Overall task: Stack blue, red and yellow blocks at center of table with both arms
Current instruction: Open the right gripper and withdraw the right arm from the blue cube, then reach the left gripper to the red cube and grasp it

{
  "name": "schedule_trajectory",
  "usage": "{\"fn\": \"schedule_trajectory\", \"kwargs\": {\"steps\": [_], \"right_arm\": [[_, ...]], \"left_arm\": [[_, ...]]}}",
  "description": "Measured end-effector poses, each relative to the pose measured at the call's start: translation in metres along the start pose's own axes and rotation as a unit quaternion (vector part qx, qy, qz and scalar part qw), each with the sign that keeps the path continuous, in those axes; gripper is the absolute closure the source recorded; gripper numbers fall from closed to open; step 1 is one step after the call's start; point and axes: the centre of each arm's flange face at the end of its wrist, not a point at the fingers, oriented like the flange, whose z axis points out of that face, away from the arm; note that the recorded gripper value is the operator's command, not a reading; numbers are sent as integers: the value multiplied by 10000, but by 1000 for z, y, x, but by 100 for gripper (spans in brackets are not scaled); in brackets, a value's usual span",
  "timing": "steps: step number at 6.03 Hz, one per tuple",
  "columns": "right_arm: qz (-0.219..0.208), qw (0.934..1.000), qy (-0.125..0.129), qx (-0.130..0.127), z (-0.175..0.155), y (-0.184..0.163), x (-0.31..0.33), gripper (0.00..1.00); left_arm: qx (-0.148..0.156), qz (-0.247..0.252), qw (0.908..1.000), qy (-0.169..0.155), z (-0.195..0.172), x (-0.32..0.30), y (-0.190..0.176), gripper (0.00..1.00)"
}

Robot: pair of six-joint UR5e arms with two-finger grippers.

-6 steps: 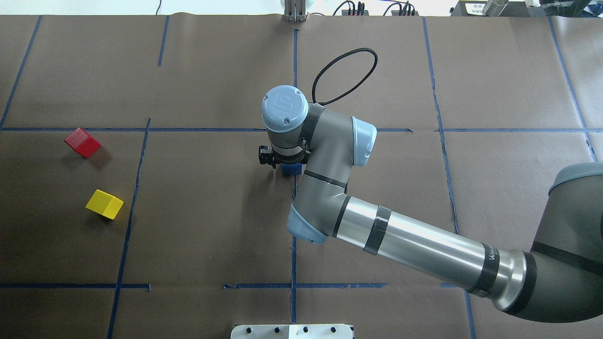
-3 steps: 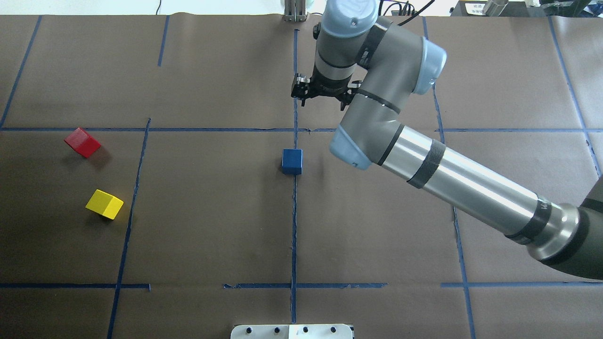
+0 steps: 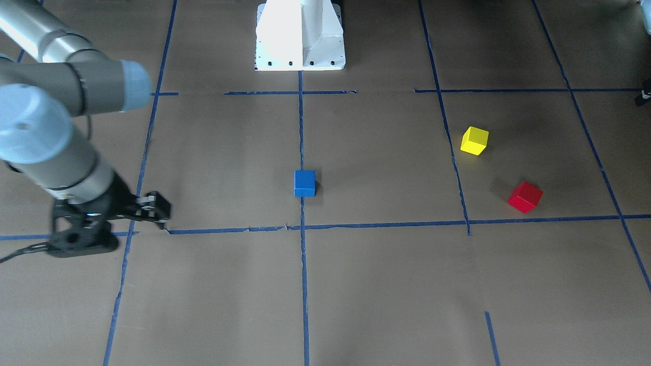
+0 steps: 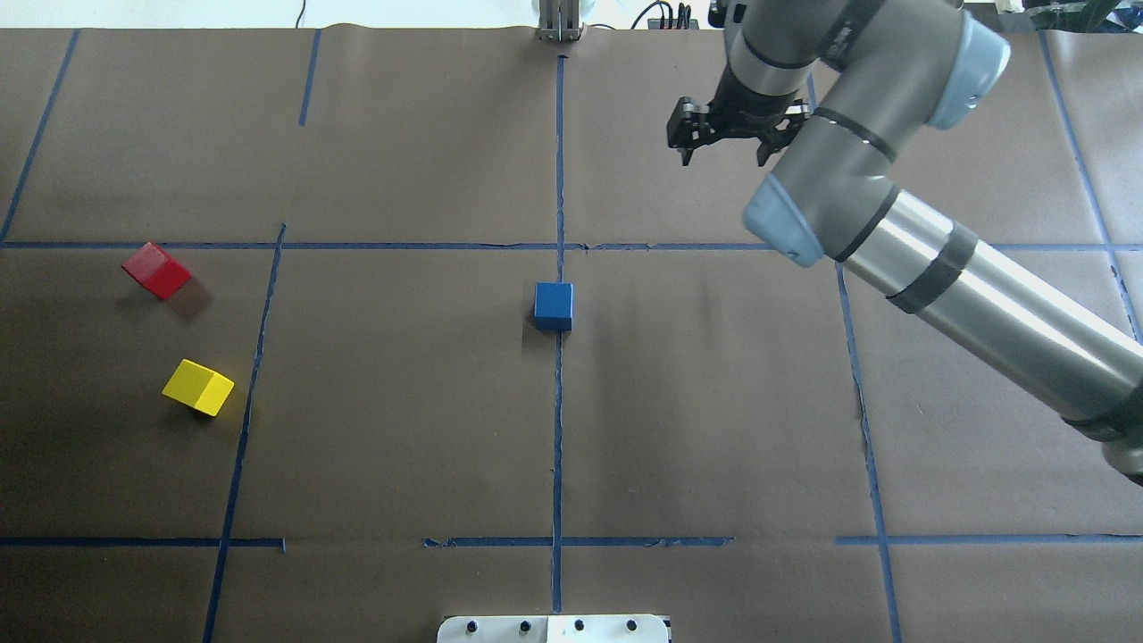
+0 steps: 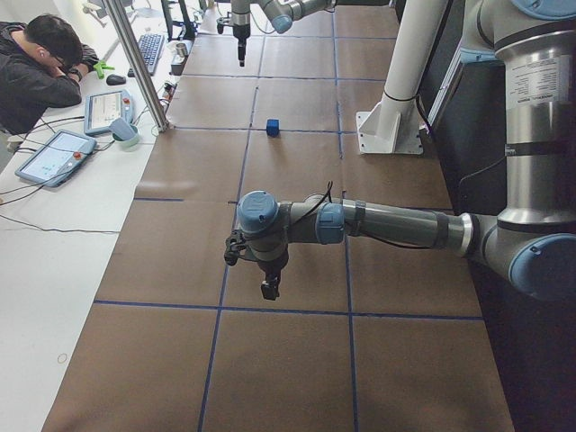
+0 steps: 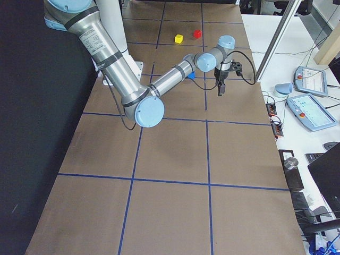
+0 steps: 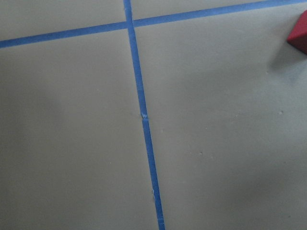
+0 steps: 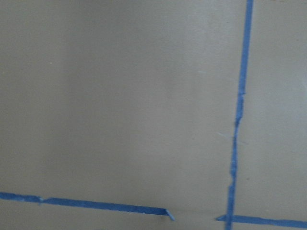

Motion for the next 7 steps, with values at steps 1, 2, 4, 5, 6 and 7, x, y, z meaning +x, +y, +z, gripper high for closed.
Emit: {"fn": "schedule_trajectory", "kwargs": {"steps": [1,2,4,5,6,7], "right_arm": [[-403,9991,128,-29,-6,22,75,0],[-766,9968,215,-107,-8,50,142,0],[-1331,9902,243,-357,-12,140,273,0],[-1392,9884,276,-540,-11,194,333,0],[-1213,9896,296,-708,-7,241,379,1],[-833,9933,268,-753,-9,276,411,0]], "left_arm": [[90,95,9999,-10,-8,7,-12,0],[223,253,9994,-28,-19,19,-29,0],[572,783,9953,-67,-33,47,-65,0],[736,1047,9917,-72,-35,57,-77,0],[874,1312,9875,-69,-32,65,-84,0],[879,1650,9824,-19,-13,82,-92,0]]}}
